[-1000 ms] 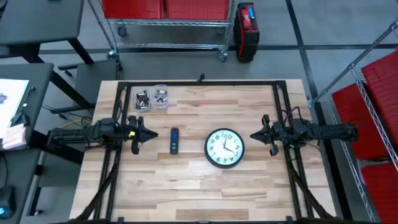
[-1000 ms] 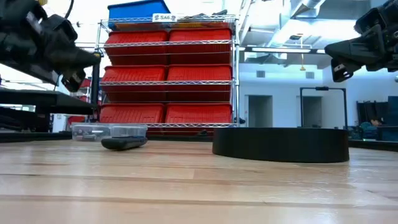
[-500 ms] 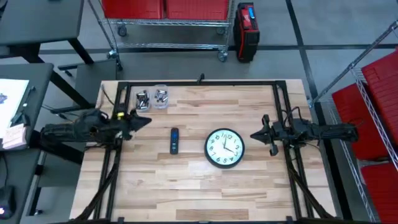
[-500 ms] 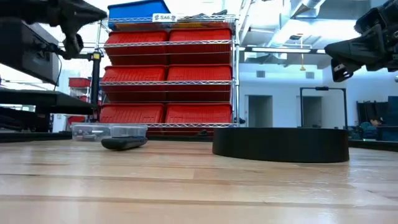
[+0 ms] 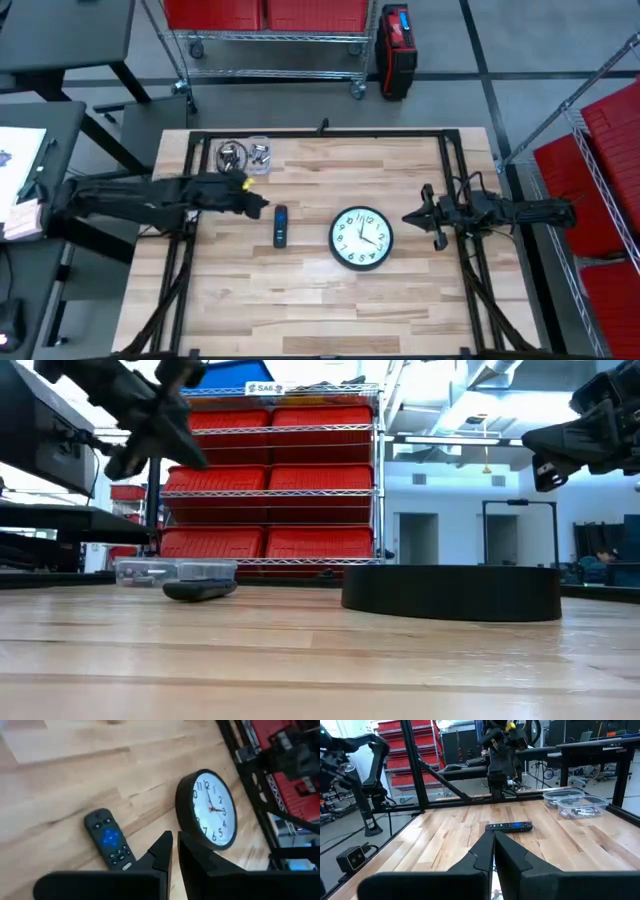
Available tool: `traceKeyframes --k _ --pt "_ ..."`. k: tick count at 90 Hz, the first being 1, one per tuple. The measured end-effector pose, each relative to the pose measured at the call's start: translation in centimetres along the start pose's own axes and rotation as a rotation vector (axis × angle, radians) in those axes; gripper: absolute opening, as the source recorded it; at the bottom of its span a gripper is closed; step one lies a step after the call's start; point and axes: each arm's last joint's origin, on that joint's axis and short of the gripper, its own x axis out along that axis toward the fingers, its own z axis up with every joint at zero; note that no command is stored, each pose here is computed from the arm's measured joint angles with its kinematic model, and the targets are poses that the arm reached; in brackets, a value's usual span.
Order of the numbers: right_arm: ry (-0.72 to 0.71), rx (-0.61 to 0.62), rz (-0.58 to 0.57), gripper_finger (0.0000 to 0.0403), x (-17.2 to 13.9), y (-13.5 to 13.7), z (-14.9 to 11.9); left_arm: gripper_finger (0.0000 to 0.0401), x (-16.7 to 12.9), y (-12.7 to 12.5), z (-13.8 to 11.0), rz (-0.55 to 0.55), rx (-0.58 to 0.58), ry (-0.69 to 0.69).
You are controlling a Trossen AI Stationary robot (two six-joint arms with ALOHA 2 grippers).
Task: Insert battery
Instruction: Remove the remote’s battery cover
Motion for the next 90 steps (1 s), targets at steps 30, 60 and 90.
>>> traceKeyframes --k 30,60,90 --pt "-0.002 0.000 0.000 0.0007 0.0 0.0 0.0 0.0142 2.5 0.2 1.3 -0.043 -0.049 0.014" --pt "-0.002 0.000 0.000 0.0007 0.0 0.0 0.0 0.0272 2.5 0.3 2.1 -0.034 0.051 0.129" --pt "-0.002 0.000 0.000 0.0007 0.0 0.0 0.0 0.0252 4.9 -4.1 1.6 0.210 0.162 0.260"
